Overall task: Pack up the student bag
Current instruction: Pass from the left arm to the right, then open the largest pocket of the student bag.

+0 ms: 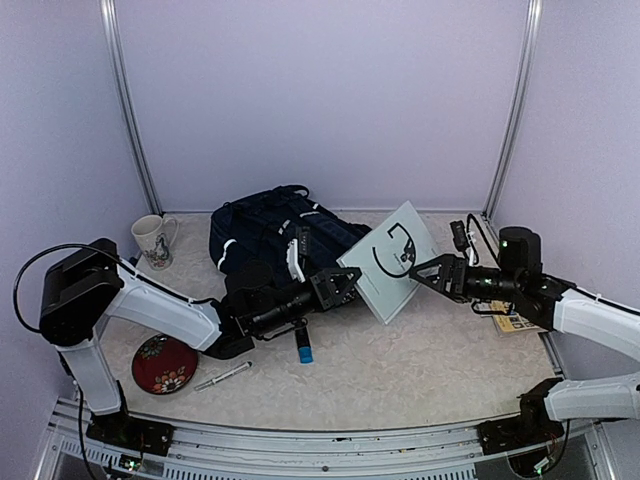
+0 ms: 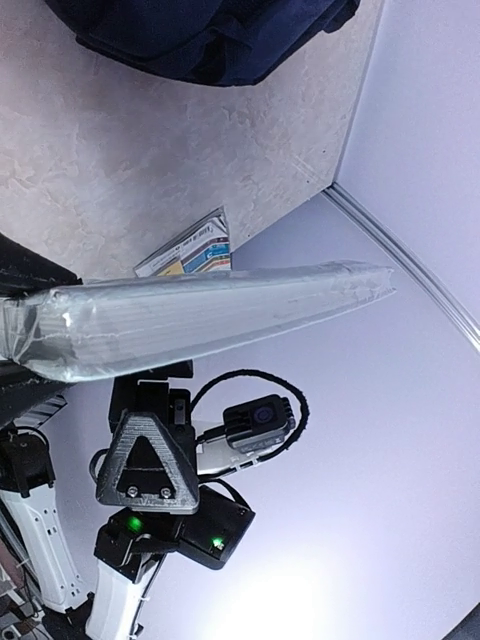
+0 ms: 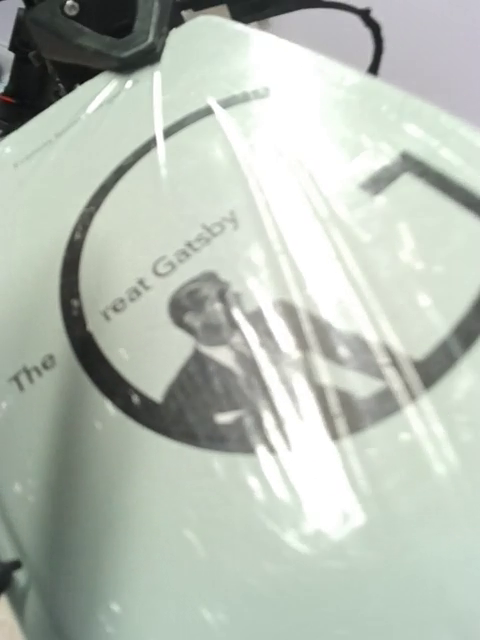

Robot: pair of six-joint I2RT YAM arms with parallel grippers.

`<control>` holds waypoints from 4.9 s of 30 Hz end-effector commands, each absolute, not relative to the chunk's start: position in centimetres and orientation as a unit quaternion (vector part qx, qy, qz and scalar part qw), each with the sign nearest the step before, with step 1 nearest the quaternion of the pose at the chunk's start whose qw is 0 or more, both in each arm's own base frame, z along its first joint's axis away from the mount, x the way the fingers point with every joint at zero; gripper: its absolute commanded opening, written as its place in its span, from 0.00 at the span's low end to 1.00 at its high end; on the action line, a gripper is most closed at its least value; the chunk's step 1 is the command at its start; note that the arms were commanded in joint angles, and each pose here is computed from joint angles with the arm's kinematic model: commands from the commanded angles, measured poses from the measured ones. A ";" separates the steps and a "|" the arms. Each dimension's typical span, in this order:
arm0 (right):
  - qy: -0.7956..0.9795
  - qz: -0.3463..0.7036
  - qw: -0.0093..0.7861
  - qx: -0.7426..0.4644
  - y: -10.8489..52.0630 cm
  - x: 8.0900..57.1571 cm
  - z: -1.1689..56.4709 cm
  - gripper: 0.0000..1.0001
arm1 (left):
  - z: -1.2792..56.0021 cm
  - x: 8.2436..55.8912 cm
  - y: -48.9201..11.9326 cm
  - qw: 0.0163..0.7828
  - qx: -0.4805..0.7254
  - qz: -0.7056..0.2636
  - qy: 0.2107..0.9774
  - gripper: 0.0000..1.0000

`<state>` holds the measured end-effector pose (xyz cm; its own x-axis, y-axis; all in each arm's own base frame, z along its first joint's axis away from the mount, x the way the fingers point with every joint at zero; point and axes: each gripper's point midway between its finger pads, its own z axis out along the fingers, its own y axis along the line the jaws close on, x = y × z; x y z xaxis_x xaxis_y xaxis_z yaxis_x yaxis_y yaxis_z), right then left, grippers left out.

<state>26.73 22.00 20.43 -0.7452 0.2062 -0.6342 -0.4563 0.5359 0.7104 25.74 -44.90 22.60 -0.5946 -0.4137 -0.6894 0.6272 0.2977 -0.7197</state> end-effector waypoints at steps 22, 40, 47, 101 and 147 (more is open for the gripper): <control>0.824 0.408 0.386 0.071 17.1 27.7 15.6 1.00 | 23.8 27.3 -44.3 0.426 0.027 -0.619 0.659 0.00; 0.808 0.466 0.349 -0.090 18.3 30.6 12.9 1.00 | 22.7 26.8 -43.9 0.383 0.086 -0.641 0.660 0.00; 0.815 0.474 0.323 -0.089 18.3 31.1 10.5 1.00 | 22.6 26.8 -43.2 0.382 0.093 -0.643 0.657 0.00; 0.796 0.408 0.445 -0.039 13.8 29.9 26.6 0.00 | 20.1 32.2 -43.3 0.452 0.317 -0.270 0.789 0.98; 0.787 0.489 0.377 -0.023 15.8 27.7 23.4 0.00 | 25.4 34.4 -40.7 0.553 0.387 -0.054 0.736 0.00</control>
